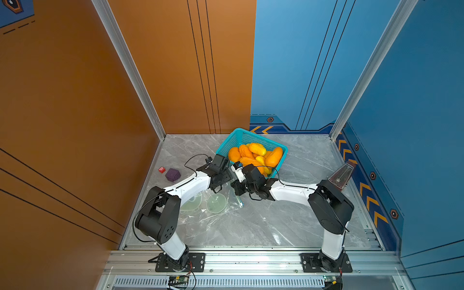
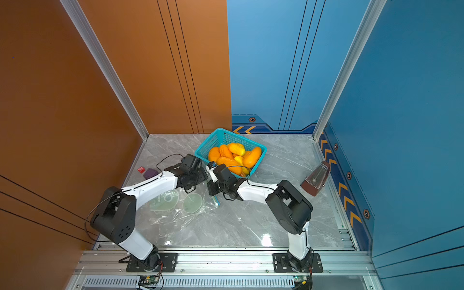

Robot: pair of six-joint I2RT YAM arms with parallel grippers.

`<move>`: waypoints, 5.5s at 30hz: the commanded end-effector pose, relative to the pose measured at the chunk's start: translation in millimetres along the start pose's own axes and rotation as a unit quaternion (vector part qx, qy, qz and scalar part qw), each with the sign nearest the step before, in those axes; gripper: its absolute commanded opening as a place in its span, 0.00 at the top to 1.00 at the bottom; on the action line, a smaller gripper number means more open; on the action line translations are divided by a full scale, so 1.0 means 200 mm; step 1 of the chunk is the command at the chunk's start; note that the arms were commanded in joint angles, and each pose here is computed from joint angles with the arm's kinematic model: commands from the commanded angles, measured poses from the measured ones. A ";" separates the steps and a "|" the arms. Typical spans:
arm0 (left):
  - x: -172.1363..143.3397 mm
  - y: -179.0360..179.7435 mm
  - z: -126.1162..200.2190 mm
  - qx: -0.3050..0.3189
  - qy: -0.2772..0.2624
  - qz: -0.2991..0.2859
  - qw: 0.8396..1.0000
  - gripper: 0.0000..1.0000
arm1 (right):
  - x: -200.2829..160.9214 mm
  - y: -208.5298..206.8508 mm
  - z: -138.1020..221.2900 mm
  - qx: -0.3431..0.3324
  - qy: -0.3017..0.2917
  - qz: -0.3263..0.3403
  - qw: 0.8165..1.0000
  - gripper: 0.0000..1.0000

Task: Place the mango in a zip-top bag and seal the zipper
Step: Pick up the zipper food storage bag, then open the zipper food storage bag.

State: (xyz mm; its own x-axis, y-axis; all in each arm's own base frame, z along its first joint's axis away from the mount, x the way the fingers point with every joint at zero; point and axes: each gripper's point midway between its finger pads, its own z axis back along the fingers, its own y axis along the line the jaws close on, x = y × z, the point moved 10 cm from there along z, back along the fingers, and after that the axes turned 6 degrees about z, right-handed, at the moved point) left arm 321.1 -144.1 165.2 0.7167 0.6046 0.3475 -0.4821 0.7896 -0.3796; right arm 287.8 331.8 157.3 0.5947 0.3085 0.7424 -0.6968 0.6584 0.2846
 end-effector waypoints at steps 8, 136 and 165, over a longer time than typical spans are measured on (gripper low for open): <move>0.06 -0.05 0.07 -0.020 -0.006 0.002 1.000 1.00 | 0.07 0.03 0.06 -0.004 -0.020 -0.003 1.000 1.00; -0.04 -0.17 0.70 -0.154 -0.025 -0.097 0.983 0.36 | 0.54 0.06 0.45 -0.115 -0.106 -0.187 0.970 1.00; 0.03 -0.15 0.91 -0.028 -0.030 -0.247 0.968 1.00 | 0.43 -0.06 0.72 -0.152 0.011 -0.165 0.975 0.49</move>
State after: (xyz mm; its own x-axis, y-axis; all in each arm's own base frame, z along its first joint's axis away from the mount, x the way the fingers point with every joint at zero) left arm 247.2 -147.3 329.5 0.8252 0.2073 0.5255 -0.0765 0.9627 -0.2596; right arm 299.0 263.3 286.5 0.7919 0.0269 0.6101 -0.2846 0.9001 0.3298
